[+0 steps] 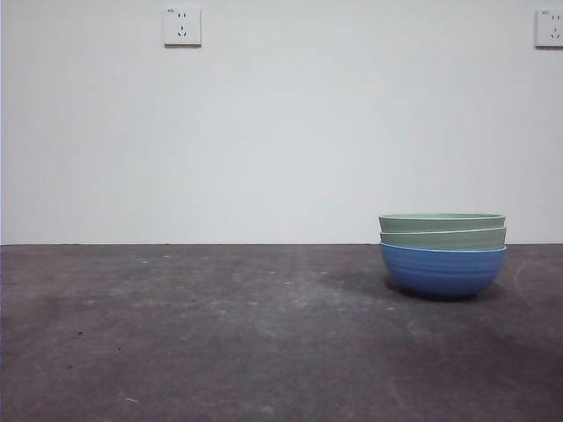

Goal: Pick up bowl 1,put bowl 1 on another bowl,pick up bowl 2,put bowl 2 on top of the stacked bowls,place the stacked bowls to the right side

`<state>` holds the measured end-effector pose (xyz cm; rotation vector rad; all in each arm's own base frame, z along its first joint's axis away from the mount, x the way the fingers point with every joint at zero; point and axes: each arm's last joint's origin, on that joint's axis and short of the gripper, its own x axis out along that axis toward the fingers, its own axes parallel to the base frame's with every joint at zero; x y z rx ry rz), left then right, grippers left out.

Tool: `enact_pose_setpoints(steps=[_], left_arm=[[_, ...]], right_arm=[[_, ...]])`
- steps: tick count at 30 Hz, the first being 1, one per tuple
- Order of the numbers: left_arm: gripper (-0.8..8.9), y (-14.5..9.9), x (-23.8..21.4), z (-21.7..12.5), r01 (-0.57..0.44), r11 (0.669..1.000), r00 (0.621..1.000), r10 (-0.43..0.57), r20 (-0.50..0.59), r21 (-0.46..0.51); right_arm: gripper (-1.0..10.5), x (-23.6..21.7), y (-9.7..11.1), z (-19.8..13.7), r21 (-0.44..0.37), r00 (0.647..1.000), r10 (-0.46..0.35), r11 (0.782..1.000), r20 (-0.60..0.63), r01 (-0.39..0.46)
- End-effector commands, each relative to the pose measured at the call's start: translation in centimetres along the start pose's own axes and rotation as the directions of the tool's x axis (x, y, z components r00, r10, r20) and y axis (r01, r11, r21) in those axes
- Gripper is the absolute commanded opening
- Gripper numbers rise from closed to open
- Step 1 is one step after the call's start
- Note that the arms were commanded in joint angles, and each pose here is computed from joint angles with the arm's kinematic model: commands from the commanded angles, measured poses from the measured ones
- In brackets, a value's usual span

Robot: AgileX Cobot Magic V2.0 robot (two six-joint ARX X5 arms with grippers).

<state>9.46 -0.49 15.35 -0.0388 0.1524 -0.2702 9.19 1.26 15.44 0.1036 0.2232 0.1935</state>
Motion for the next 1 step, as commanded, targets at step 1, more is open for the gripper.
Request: enact_pose_setpoints(steps=[1], left_arm=[[-0.01,0.09,0.12,-0.45,-0.005,1.000,1.000,0.005,-0.008,-0.007]], right_arm=[[0.0,0.13,-0.06,-0.34,-0.005,1.000,-0.004,1.000,-0.005,0.004]])
